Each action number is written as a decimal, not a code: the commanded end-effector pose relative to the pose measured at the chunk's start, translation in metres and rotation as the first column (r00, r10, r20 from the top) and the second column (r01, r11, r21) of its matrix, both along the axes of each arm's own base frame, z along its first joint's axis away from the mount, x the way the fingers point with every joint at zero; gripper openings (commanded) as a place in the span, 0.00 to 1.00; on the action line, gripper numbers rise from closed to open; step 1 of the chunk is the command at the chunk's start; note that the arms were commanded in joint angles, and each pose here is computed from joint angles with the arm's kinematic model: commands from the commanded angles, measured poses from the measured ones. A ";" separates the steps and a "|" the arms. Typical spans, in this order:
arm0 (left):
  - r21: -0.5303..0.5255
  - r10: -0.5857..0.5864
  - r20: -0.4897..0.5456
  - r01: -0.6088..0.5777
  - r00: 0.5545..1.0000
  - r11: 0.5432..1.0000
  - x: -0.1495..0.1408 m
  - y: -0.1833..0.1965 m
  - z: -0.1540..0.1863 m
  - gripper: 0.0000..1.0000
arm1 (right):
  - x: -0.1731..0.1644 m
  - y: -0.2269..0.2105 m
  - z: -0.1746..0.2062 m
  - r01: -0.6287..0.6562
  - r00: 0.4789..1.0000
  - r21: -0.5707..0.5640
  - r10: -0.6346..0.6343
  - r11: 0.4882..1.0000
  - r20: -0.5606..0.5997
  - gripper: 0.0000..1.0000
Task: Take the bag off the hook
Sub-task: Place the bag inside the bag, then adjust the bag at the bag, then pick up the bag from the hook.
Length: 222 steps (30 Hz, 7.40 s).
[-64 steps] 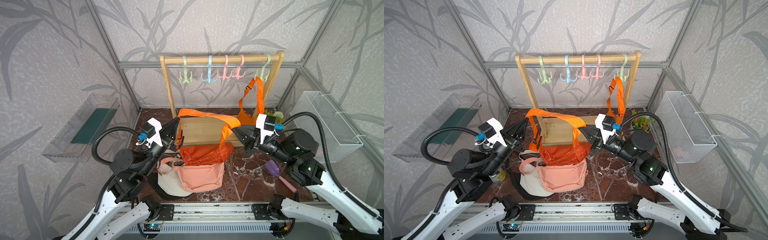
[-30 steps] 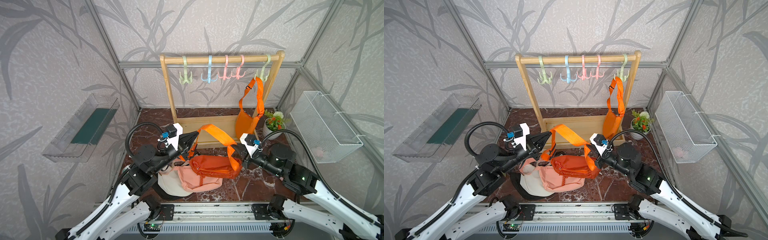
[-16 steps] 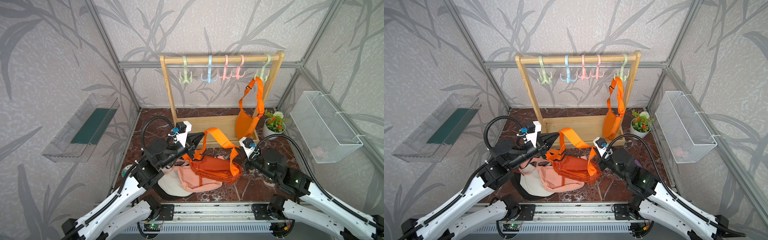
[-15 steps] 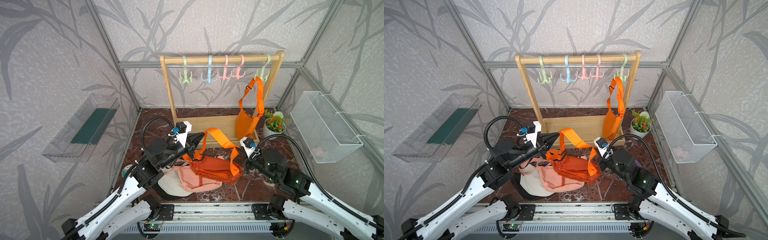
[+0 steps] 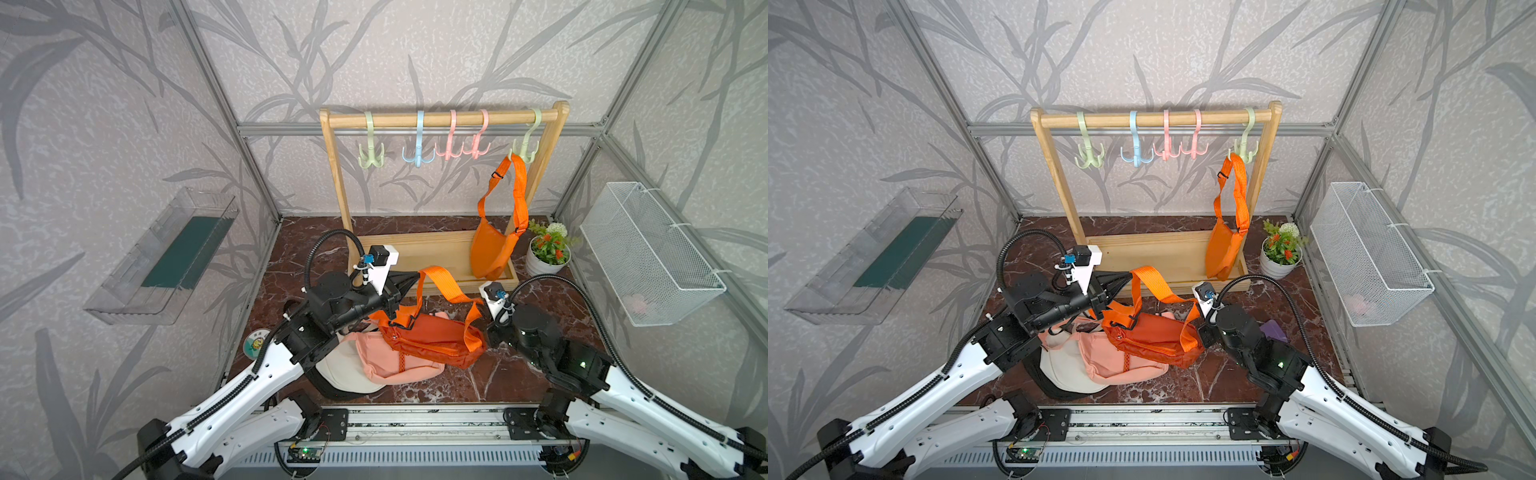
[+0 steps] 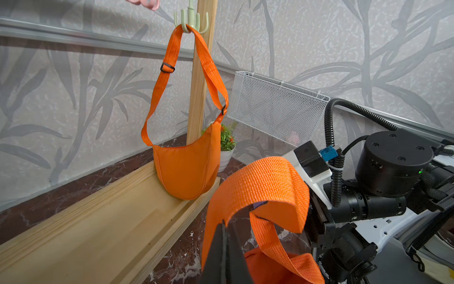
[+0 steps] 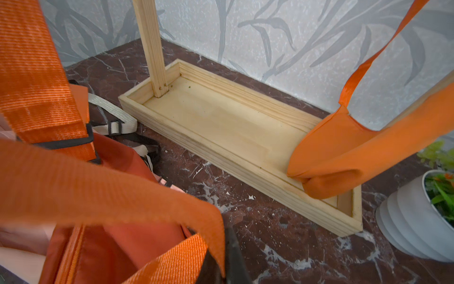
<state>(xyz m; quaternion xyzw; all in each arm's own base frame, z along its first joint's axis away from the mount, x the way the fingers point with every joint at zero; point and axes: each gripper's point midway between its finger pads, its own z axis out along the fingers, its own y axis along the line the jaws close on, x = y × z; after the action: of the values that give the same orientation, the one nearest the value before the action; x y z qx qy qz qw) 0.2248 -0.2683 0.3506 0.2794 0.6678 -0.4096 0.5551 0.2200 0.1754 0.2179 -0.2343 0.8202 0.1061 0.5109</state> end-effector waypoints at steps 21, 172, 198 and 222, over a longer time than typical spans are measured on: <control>0.208 0.208 -0.486 -0.119 0.849 0.971 -0.006 0.028 -0.180 0.00 | 0.013 -0.035 -0.107 0.322 0.904 -0.020 -0.313 0.947 -0.291 0.08; 0.053 0.292 -0.284 -0.289 0.913 0.956 0.017 0.045 -0.102 0.48 | -0.053 0.053 -0.002 -0.298 0.875 0.343 0.398 0.891 -0.276 0.41; -0.102 0.269 0.000 -0.267 0.963 0.958 0.166 -0.084 0.015 0.49 | 0.104 -0.025 0.180 0.174 0.971 0.150 -0.195 0.973 0.138 0.46; -0.236 -0.280 -0.232 0.225 0.932 0.945 0.171 -0.214 -0.010 0.56 | 0.206 -0.106 0.192 0.312 0.942 0.271 -0.334 0.911 0.040 0.60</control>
<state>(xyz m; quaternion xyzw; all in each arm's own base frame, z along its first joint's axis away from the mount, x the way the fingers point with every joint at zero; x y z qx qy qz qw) 0.4075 -0.4691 0.3349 0.2324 0.6600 -0.5431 0.4642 0.4217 0.0608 0.3924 -0.0216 0.8183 0.0854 0.5680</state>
